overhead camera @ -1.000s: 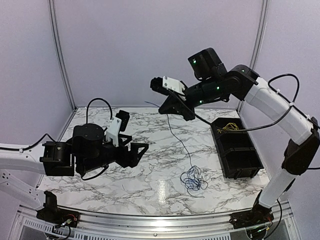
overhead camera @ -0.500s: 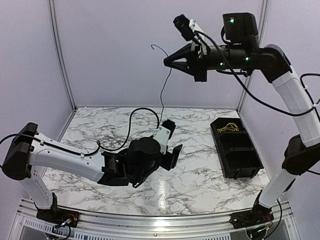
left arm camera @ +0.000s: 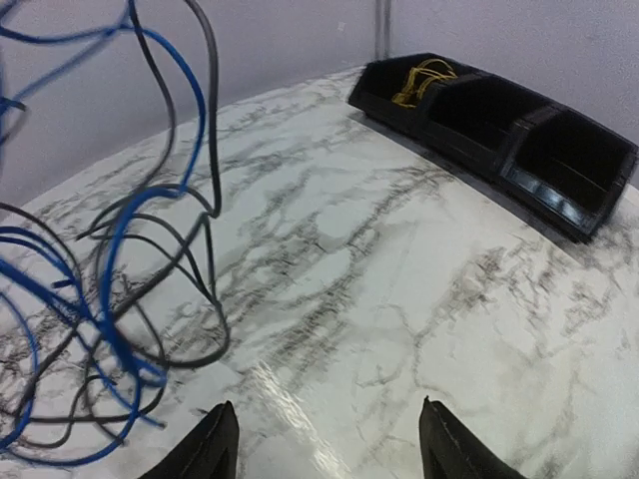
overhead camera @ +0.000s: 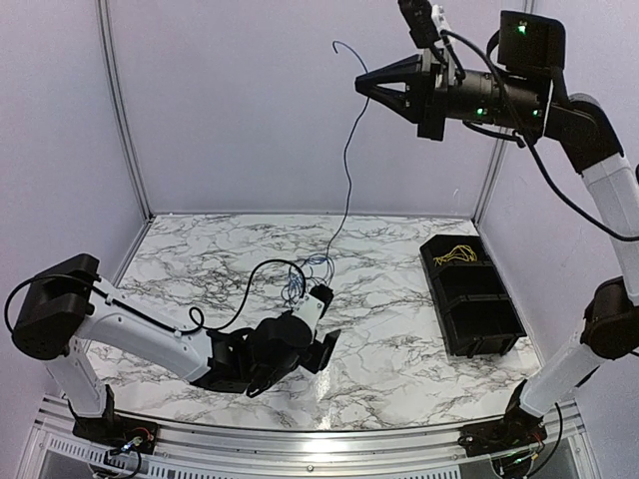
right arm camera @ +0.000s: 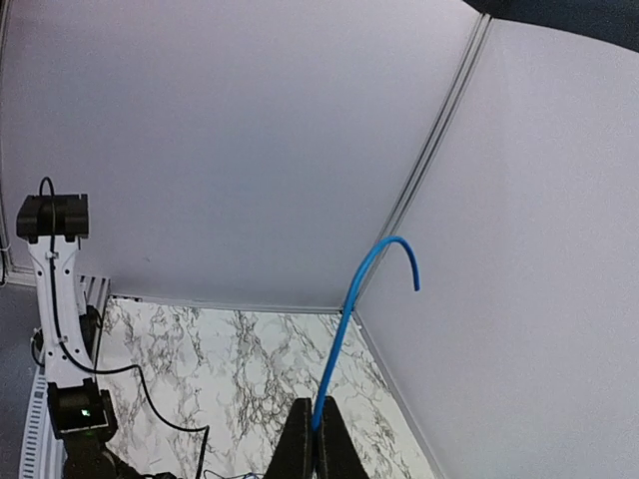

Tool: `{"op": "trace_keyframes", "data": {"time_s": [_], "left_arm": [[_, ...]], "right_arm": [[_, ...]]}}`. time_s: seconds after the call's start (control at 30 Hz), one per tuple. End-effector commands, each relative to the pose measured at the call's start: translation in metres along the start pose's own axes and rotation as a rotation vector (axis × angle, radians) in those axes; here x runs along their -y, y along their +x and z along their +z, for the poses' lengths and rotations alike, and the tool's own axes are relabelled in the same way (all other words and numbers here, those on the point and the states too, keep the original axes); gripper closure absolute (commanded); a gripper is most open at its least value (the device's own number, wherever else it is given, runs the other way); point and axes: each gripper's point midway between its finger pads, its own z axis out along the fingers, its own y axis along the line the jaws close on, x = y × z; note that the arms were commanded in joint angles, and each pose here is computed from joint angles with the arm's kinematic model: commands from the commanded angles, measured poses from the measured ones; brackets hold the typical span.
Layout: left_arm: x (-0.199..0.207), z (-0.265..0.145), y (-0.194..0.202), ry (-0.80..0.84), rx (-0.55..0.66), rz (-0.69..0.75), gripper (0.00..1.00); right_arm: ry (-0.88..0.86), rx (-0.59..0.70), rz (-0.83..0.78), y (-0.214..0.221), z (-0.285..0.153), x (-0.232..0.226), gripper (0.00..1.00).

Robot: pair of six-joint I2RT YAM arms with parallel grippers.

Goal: Untangle the cables

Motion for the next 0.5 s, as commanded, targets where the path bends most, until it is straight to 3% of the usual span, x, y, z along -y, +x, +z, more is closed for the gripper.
{"op": "trace_keyframes", "data": {"time_s": [0.0,0.13,0.33,0.47], "left_arm": [[0.039,-0.045,0.000,0.253,-0.041,-0.088,0.35],[0.052,-0.082,0.015,0.322,-0.087,-0.105,0.35],[0.031,-0.094,-0.026,0.166,0.048,-0.147,0.31],[0.051,-0.080,-0.052,0.136,0.100,0.029,0.27]], "right_arm": [[0.055,-0.077,-0.007,0.032,0.014,0.008,1.00],[0.040,-0.150,0.028,0.068,0.026,0.002,1.00],[0.007,-0.212,0.081,0.101,0.039,-0.008,1.00],[0.001,-0.209,0.092,0.099,0.042,-0.007,1.00]]}}
